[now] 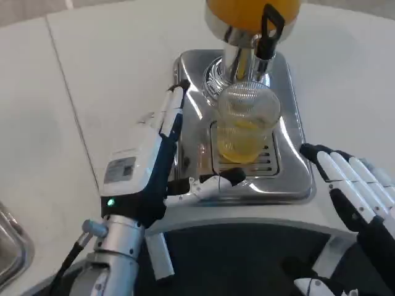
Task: Grasp the cup under the faucet to collect the drink, then remove the cup.
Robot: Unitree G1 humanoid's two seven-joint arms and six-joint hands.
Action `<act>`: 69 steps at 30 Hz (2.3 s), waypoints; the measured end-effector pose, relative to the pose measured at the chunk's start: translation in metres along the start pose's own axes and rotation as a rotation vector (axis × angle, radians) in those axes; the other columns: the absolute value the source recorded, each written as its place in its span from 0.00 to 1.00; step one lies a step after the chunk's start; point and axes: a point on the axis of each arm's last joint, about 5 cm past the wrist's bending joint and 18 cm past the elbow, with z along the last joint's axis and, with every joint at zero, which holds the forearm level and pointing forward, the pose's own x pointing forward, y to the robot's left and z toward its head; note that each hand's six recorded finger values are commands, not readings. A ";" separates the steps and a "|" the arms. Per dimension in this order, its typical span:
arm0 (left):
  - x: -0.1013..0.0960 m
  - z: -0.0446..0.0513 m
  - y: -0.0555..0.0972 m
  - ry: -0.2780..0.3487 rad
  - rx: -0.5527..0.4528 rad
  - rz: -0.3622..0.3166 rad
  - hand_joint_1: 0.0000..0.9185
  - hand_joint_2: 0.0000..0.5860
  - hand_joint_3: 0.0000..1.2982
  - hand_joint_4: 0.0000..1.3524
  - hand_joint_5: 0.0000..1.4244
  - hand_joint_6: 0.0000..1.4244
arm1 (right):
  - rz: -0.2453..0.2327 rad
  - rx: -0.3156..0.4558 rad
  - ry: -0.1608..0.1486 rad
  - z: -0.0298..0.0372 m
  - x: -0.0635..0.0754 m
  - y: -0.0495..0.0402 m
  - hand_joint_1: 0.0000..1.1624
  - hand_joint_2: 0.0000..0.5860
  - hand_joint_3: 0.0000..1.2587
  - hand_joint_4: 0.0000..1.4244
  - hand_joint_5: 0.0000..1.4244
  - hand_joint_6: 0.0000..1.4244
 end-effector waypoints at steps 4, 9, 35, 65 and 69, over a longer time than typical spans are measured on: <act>0.006 0.0013 -0.003 -0.005 -0.028 -0.003 0.13 0.01 0.00 0.00 0.12 0.12 | 0.004 0.014 0.014 0.0009 -0.004 0.0010 0.34 0.63 0.00 0.00 0.00 0.00; 0.014 0.0036 -0.005 -0.033 -0.034 -0.009 0.13 0.01 0.00 0.00 0.13 0.13 | 0.007 0.028 0.024 0.0016 -0.007 0.0015 0.34 0.63 0.00 0.00 0.00 0.00; 0.038 0.0125 -0.024 -0.070 -0.128 -0.077 0.17 0.02 0.00 0.01 0.20 0.19 | -0.013 0.045 0.034 0.0030 0.001 0.0032 0.34 0.61 0.00 0.00 0.00 0.01; 0.057 0.0375 -0.044 -0.065 -0.116 -0.022 0.49 0.08 0.34 0.40 0.61 0.75 | -0.015 0.086 0.094 0.0009 0.005 0.0006 0.35 0.62 0.00 0.00 0.00 0.05; 0.055 0.0458 -0.051 -0.066 -0.127 -0.022 0.50 0.08 0.54 0.62 0.78 0.93 | -0.023 0.083 0.113 -0.0010 0.005 -0.0009 0.35 0.63 0.00 0.00 0.00 0.06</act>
